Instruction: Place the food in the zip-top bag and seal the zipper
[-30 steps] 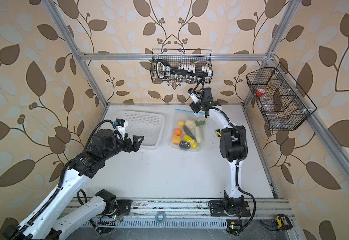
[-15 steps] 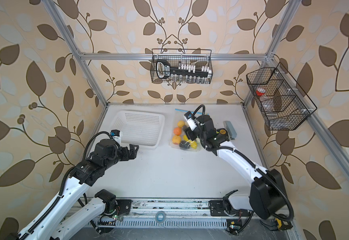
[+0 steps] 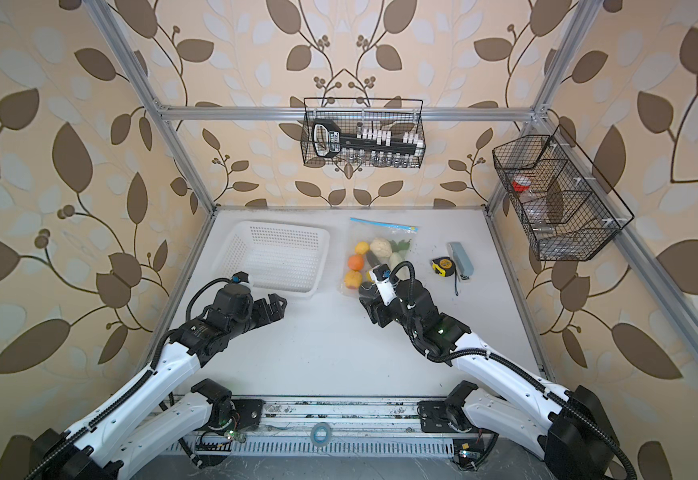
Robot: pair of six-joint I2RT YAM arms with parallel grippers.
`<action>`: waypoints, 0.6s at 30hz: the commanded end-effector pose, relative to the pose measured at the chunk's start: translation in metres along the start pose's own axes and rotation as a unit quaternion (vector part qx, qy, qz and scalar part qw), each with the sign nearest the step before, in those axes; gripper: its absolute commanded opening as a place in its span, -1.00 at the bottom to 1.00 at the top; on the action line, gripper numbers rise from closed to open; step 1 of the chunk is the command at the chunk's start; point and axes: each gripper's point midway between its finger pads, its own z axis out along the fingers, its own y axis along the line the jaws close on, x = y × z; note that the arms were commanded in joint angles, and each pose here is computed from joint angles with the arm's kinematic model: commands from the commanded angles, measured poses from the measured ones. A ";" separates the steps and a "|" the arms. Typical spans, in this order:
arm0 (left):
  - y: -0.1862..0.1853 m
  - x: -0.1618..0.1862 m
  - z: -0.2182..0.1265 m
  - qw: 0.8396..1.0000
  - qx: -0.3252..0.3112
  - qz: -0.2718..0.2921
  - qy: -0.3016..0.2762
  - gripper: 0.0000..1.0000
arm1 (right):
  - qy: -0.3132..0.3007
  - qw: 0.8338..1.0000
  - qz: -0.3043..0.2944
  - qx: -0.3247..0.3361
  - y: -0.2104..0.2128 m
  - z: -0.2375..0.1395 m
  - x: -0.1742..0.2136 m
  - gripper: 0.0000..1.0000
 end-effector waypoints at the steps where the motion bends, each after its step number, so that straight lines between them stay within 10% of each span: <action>1: -0.009 -0.040 0.003 0.996 0.004 -0.020 -0.092 0.98 | -0.010 1.000 0.005 -0.011 0.005 -0.004 -0.003 0.37; 18: -0.036 -0.101 0.068 0.992 -0.009 -0.021 -0.122 0.98 | -0.013 0.999 0.041 0.011 -0.013 -0.011 0.017 0.34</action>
